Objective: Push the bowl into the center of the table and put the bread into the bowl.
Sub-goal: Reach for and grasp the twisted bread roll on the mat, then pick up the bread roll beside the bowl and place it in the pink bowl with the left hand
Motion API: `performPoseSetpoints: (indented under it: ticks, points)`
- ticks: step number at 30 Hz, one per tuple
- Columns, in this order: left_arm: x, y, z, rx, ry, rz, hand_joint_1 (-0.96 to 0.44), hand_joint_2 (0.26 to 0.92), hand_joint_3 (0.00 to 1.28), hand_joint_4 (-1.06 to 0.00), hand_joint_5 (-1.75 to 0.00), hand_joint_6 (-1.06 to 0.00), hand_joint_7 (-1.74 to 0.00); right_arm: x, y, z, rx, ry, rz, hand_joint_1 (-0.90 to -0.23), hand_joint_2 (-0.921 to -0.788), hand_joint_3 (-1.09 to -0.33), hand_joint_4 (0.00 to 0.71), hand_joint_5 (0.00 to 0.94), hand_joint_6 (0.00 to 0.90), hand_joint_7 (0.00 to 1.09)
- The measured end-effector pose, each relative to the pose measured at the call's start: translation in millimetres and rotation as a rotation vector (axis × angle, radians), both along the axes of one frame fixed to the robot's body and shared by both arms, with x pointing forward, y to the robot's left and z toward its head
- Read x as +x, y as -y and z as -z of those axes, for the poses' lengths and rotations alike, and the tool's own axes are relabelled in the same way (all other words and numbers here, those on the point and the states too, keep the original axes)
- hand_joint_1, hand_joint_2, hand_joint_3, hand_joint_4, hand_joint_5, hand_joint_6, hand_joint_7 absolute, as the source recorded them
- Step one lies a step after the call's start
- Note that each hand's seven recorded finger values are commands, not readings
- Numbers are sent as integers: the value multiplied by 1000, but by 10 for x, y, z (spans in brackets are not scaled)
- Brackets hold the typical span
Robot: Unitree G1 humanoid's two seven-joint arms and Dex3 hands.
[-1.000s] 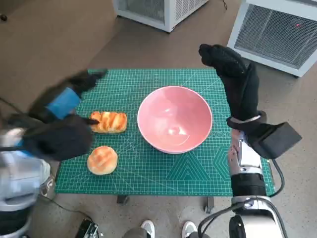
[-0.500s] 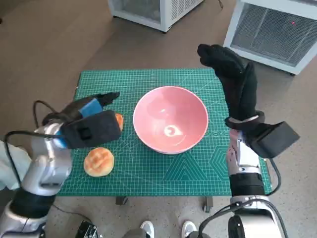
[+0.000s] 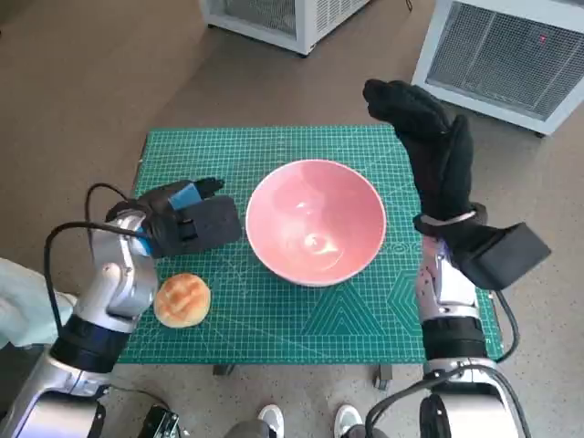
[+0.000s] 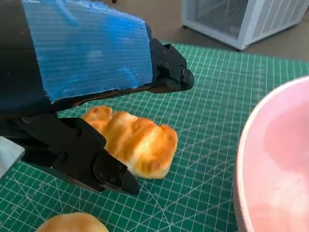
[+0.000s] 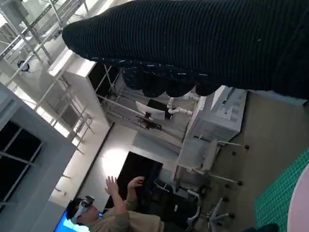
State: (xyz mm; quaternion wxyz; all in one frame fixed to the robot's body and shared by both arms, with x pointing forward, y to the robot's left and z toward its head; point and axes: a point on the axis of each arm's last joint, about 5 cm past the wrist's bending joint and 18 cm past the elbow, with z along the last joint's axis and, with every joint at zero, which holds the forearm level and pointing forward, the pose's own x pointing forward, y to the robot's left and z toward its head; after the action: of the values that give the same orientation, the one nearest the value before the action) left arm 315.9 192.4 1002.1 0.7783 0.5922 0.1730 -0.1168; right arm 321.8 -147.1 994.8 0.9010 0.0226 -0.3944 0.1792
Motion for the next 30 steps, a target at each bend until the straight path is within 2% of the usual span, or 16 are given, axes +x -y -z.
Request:
performPoseSetpoints:
  ticks: [1,2,3,4,5,7,10,13,23,30]
  points:
    - [23,-2,25,12,-7,-9,58,795,23,-500,-177,-528,-45,0,-3,-2,0,1,-1,-712,-921,-773,224,1,113,478]
    - [44,-3,52,31,-6,-13,68,804,22,-557,-297,-585,-36,-1,-8,-4,-1,3,-3,-712,-921,-773,224,1,113,479]
    - [54,-7,76,43,-6,-14,181,823,65,-623,-614,-670,-55,-2,-10,-6,0,5,-4,-711,-921,-773,224,0,113,479]
    - [65,-16,107,57,0,-13,221,838,67,-644,-728,-701,-62,-3,-10,-11,1,7,-4,-711,-921,-773,223,0,112,479]
    - [73,-28,135,68,6,-11,279,859,68,-678,-892,-779,-92,-4,-8,-15,2,10,-4,-710,-921,-773,223,0,112,480]
    - [82,-52,186,84,21,-6,330,876,68,-710,-1032,-846,-123,-6,-5,-23,8,15,-4,-709,-921,-773,223,0,111,481]
    - [90,-74,234,98,43,7,111,894,55,-711,-1216,-788,-618,-10,1,-24,12,17,-3,-706,-921,-774,223,0,111,482]
    - [94,-85,255,104,68,32,31,900,51,-697,-1284,-777,-804,-15,7,-18,18,17,-3,-704,-921,-773,224,0,110,484]
    - [93,-104,200,104,81,65,3,908,54,-658,-1346,-775,-855,-16,5,-14,22,17,-9,-696,-921,-772,223,0,109,487]
    - [52,-120,-34,67,150,83,2,902,57,-709,-1267,-732,-931,-17,3,-10,20,16,-12,-695,-921,-774,223,0,107,489]
